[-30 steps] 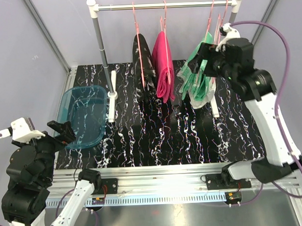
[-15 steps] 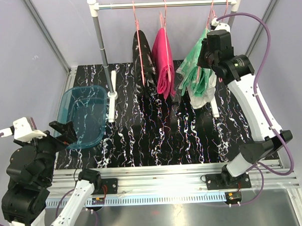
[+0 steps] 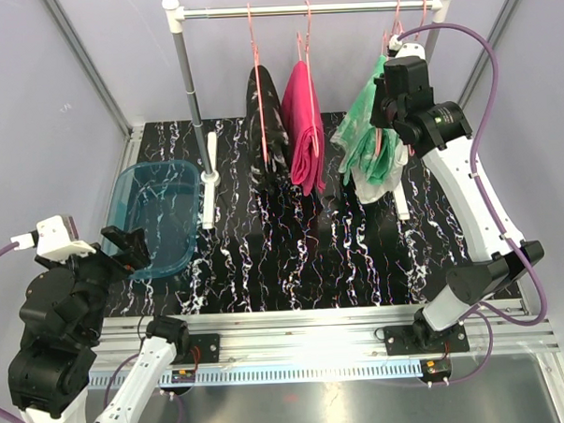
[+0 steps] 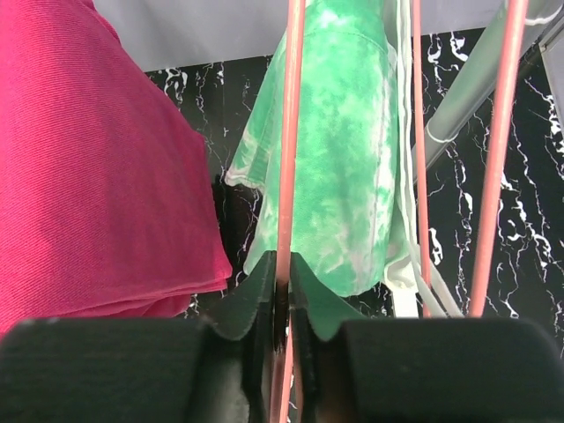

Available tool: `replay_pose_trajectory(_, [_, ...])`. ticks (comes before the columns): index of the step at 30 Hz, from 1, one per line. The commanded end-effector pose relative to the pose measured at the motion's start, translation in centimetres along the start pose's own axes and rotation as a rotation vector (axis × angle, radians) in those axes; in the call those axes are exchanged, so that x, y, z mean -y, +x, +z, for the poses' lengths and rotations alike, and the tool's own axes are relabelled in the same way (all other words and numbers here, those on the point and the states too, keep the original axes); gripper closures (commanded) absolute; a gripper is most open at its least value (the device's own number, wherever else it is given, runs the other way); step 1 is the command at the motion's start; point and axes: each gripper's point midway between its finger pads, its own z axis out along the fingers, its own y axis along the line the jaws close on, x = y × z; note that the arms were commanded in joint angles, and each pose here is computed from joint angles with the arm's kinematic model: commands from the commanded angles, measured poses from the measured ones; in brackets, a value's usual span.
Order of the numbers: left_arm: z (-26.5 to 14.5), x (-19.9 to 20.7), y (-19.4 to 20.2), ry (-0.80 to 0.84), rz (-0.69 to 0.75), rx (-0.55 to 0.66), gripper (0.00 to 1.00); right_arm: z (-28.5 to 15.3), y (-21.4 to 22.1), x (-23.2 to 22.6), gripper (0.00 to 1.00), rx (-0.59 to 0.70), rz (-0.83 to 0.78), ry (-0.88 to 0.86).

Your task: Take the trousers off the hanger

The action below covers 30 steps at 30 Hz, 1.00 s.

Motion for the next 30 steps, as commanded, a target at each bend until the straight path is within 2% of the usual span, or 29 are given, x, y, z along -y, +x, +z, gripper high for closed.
replay_pose_trajectory(1, [-0.2, 1.0, -1.0, 0.058, 0.013, 0.035, 0.01, 0.0, -1.5, -0.4, 0.81, 0.05, -0.012, -0.024])
replay_pose_trajectory(4, [-0.1, 1.3, -1.0, 0.071, 0.015, 0.031, 0.01, 0.3, -1.2, -0.5, 0.84, 0.041, -0.017, -0.023])
replay_pose_trajectory(6, [0.0, 1.5, -1.0, 0.084, 0.016, 0.025, 0.01, 0.5, -1.2, -0.4, 0.98, 0.041, -0.019, -0.017])
replay_pose_trajectory(7, [-0.1, 1.6, -1.0, 0.087, 0.018, 0.026, 0.01, 0.4, -1.4, -0.4, 1.0, 0.046, -0.022, -0.017])
replay_pose_trajectory(13, [-0.1, 2.5, -1.2, 0.132, 0.027, 0.018, 0.01, -1.8, -4.1, -0.7, 1.0, 0.137, -0.037, -0.069])
replay_pose_trajectory(16, [0.0, 6.6, -1.0, 0.347, 0.083, -0.035, 0.01, -3.7, -6.4, -0.8, 1.0, 0.226, -0.035, -0.101])
replay_pose_trajectory(17, [-0.9, 8.7, -0.8, 0.473, 0.088, -0.066, 0.01, -4.8, -7.3, -0.9, 1.0, 0.26, -0.032, -0.119])
replay_pose_trajectory(18, [-0.9, 9.4, -0.7, 0.508, 0.09, -0.08, 0.01, -5.4, -8.3, -0.9, 1.0, 0.301, -0.026, -0.129])
replay_pose_trajectory(23, [0.1, 10.6, -1.1, 0.54, 0.09, -0.08, 0.01, -8.3, -11.5, -0.4, 1.0, 0.419, -0.021, -0.133])
replay_pose_trajectory(30, [0.8, 11.6, -0.7, 0.582, 0.068, -0.092, 0.01, -10.7, -14.0, -0.6, 1.0, 0.495, -0.012, -0.164])
